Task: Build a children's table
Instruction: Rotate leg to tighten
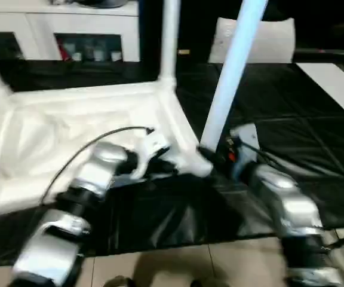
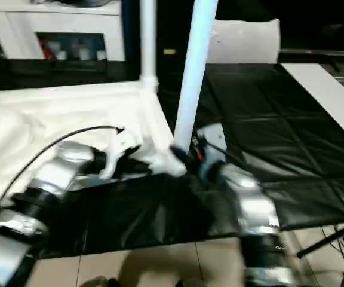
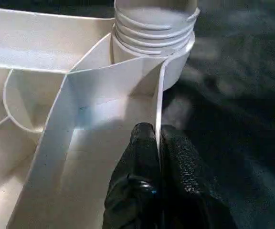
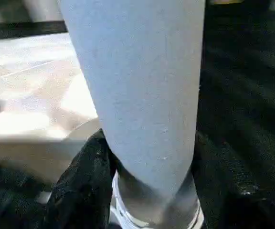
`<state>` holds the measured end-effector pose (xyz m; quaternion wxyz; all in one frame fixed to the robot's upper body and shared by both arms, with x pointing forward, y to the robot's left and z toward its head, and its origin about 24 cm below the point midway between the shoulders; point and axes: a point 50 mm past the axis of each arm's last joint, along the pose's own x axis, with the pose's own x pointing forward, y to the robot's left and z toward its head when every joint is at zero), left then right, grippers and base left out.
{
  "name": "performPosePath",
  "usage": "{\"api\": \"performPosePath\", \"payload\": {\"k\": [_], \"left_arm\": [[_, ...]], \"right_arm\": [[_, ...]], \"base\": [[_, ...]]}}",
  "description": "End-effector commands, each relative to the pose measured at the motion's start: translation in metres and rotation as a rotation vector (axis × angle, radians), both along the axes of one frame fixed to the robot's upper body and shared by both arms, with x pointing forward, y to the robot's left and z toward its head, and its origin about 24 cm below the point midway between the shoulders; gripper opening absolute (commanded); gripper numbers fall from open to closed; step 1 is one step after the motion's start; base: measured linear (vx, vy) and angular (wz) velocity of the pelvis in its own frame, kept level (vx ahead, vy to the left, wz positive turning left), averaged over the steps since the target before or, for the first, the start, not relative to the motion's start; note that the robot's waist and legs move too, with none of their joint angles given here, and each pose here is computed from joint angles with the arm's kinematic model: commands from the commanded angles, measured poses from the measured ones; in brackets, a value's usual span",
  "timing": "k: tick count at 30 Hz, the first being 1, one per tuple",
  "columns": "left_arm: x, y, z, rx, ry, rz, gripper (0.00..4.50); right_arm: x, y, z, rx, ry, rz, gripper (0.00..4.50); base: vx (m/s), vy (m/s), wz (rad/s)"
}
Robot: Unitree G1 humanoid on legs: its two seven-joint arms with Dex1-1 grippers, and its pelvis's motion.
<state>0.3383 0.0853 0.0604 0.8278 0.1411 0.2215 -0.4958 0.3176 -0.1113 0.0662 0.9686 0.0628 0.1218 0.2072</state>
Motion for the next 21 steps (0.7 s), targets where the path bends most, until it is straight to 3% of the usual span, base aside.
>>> {"api": "performPosePath", "payload": {"k": [1,3,4,6,14,16,21], "left_arm": [[0.002,-0.045,0.024,-0.145,-0.094,0.021,0.0],[0.002,-0.047,0.025,-0.133,-0.103,0.021,0.0],[0.002,-0.046,0.024,-0.125,-0.107,0.01,0.0],[0.001,-0.04,0.022,-0.089,-0.121,-0.019,0.0],[-0.005,-0.007,0.015,-0.038,-0.137,-0.122,0.0],[-0.009,0.005,0.014,-0.026,-0.142,-0.206,0.0],[-0.015,0.02,0.012,-0.008,-0.122,-0.324,0.0]], "right_arm": [[-0.014,0.066,-0.012,0.113,0.113,0.208,1.95],[-0.014,0.069,-0.009,0.125,0.089,0.228,1.95],[-0.014,0.068,-0.008,0.128,0.074,0.231,2.51],[-0.013,0.061,-0.006,0.139,0.05,0.223,2.65],[-0.012,0.019,0.0,0.084,-0.041,0.263,3.47],[-0.014,0.003,0.005,0.047,-0.077,0.342,3.67],[-0.021,-0.013,0.011,-0.009,-0.105,0.524,4.05]], "base": [[0.0,0.0,0.0],[0.0,0.0,0.0],[0.0,0.0,0.0],[0.0,0.0,0.0],[0.0,0.0,0.0],[0.0,0.0,0.0],[0.0,0.0,0.0]]}}
